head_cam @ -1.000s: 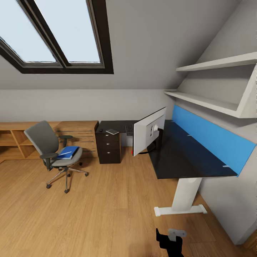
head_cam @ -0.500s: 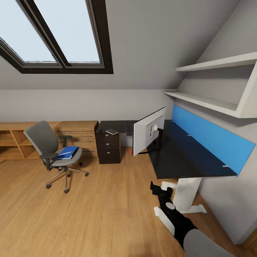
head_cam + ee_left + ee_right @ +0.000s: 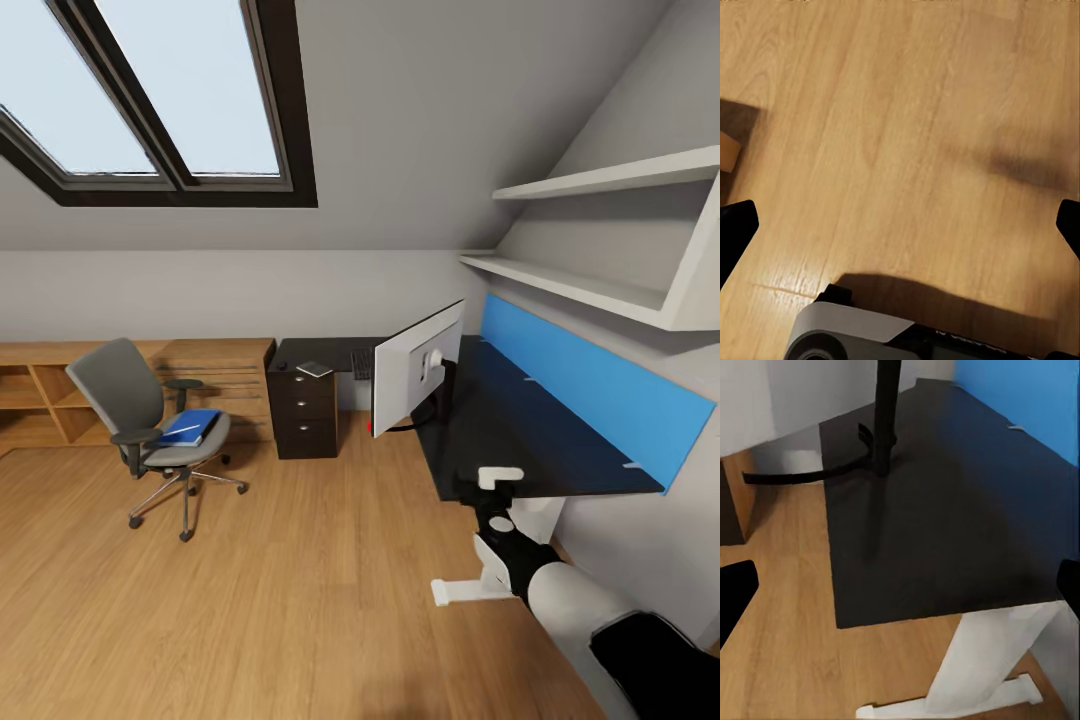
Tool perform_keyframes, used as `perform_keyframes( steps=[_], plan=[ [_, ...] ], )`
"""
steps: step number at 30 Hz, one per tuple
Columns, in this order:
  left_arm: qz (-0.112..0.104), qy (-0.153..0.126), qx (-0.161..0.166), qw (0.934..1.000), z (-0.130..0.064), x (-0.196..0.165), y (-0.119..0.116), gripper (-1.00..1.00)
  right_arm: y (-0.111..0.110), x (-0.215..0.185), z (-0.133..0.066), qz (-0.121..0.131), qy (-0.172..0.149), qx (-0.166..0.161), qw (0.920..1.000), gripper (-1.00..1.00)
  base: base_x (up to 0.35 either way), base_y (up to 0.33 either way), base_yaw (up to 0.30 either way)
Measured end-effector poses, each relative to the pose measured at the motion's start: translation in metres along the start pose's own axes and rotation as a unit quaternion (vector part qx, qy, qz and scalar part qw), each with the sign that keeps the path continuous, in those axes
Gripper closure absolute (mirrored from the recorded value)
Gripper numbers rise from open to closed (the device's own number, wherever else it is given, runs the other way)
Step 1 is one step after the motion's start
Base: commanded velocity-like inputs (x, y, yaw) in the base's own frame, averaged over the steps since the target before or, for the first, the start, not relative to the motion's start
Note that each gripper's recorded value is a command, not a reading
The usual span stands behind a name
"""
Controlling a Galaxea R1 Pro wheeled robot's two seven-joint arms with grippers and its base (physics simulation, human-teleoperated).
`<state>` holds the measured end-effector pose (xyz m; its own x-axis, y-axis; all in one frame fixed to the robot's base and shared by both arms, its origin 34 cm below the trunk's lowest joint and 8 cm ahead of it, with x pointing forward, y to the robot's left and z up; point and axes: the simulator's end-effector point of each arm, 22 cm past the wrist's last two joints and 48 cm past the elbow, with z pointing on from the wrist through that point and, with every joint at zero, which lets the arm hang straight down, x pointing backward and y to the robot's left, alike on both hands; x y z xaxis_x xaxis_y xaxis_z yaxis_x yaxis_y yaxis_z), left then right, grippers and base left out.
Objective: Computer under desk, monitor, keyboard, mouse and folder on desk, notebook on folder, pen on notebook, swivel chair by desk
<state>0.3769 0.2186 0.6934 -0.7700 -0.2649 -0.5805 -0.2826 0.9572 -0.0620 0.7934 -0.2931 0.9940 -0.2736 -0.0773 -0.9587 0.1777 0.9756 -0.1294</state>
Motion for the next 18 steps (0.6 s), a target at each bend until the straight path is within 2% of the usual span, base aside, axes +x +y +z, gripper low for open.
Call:
perform_keyframes(
  steps=[2,6,10,11,12,16,18],
  plan=[
    [0.000,-0.001,0.002,1.0000,0.000,-0.001,-0.001,-1.00,-0.001,-0.012,-0.001,-0.003,-0.037,-0.002,0.9993,-1.00,0.020,-0.003,0.000],
    [-0.001,-0.002,0.003,1.0000,0.000,-0.001,-0.002,-1.00,-0.003,-0.024,-0.004,0.002,-0.071,-0.002,0.9975,-1.00,0.168,-0.107,0.000],
    [-0.013,-0.046,0.020,0.9987,-0.001,-0.048,-0.017,-1.00,-0.009,-0.014,-0.006,0.001,-0.067,0.004,0.9977,-1.00,0.264,-0.191,0.000],
    [-0.019,-0.065,0.029,0.9973,-0.004,-0.071,-0.025,-1.00,-0.010,-0.014,-0.006,0.001,-0.068,0.004,0.9977,-1.00,0.286,-0.121,0.000],
    [-0.021,-0.072,0.034,0.9966,-0.005,-0.083,-0.029,-1.00,-0.011,-0.014,-0.006,0.001,-0.068,0.005,0.9977,-1.00,0.293,-0.097,0.000],
    [-0.022,-0.073,0.058,0.9954,-0.016,-0.127,-0.048,-1.00,-0.012,-0.014,-0.006,0.001,-0.069,0.006,0.9976,-1.00,0.306,-0.044,0.000],
    [-0.017,-0.054,0.070,0.9960,-0.028,-0.153,-0.057,-1.00,-0.013,-0.013,-0.006,0.001,-0.069,0.006,0.9976,-1.00,0.315,-0.015,0.000]
  ],
)
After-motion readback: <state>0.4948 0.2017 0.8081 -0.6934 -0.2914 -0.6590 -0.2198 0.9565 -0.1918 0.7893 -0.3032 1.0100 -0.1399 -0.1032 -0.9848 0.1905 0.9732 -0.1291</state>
